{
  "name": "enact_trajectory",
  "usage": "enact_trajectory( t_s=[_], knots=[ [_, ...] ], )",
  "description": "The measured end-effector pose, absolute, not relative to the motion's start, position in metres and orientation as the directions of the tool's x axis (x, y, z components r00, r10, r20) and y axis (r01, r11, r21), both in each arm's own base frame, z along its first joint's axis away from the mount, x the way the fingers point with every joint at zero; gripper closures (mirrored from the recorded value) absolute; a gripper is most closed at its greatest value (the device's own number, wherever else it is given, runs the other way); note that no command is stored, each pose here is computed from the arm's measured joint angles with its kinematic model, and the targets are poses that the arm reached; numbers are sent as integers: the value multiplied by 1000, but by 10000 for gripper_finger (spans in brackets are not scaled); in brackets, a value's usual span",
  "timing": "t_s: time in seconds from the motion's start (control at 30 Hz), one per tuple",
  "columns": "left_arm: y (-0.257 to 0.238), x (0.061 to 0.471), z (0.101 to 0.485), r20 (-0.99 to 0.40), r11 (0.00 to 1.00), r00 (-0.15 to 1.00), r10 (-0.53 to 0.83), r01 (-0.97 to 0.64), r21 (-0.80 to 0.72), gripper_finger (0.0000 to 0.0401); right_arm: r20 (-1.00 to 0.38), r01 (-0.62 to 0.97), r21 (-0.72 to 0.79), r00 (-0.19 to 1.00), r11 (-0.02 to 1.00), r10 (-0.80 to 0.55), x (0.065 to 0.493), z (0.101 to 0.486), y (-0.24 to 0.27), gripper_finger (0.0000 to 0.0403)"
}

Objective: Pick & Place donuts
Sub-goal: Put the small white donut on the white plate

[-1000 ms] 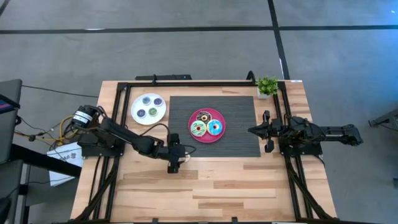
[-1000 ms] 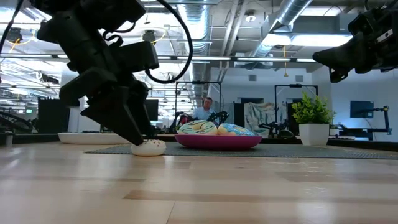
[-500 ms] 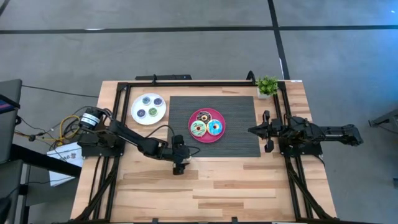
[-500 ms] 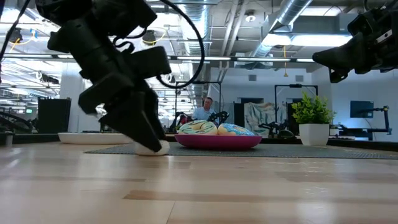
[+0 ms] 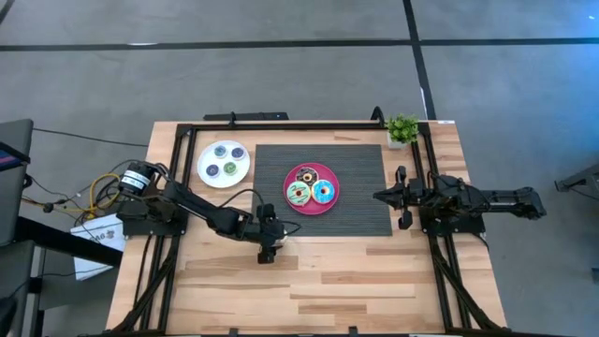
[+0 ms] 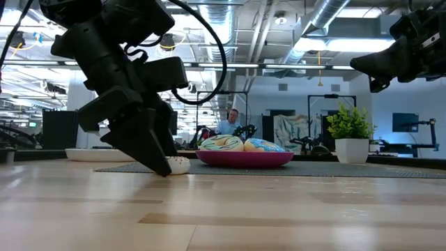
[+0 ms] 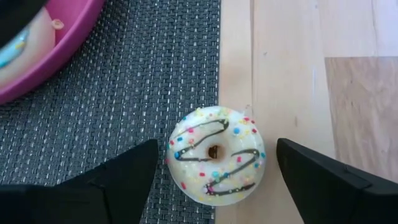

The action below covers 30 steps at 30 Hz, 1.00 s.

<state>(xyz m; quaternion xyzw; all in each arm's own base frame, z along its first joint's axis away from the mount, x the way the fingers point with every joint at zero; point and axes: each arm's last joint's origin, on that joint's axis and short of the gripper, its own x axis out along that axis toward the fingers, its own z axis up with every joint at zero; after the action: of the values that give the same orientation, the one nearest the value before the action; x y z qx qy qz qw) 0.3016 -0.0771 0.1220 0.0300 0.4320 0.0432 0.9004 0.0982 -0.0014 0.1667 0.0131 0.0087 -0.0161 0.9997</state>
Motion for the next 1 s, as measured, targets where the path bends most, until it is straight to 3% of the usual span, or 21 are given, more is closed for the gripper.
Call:
enact_trajectory(
  t_s=[0.63,0.87,1.0],
  knots=[
    [-77,300,126,-777,995,625,78,-99,21,195,-17,33,26,999,999,-32,98,167,-1,403],
    [-65,297,167,-687,986,722,80,-160,-53,214,-17,33,26,999,999,-32,98,167,-1,403],
    [-45,287,203,-589,948,786,189,-302,-99,224,-17,33,26,999,999,-32,98,167,-1,403]
  ],
)
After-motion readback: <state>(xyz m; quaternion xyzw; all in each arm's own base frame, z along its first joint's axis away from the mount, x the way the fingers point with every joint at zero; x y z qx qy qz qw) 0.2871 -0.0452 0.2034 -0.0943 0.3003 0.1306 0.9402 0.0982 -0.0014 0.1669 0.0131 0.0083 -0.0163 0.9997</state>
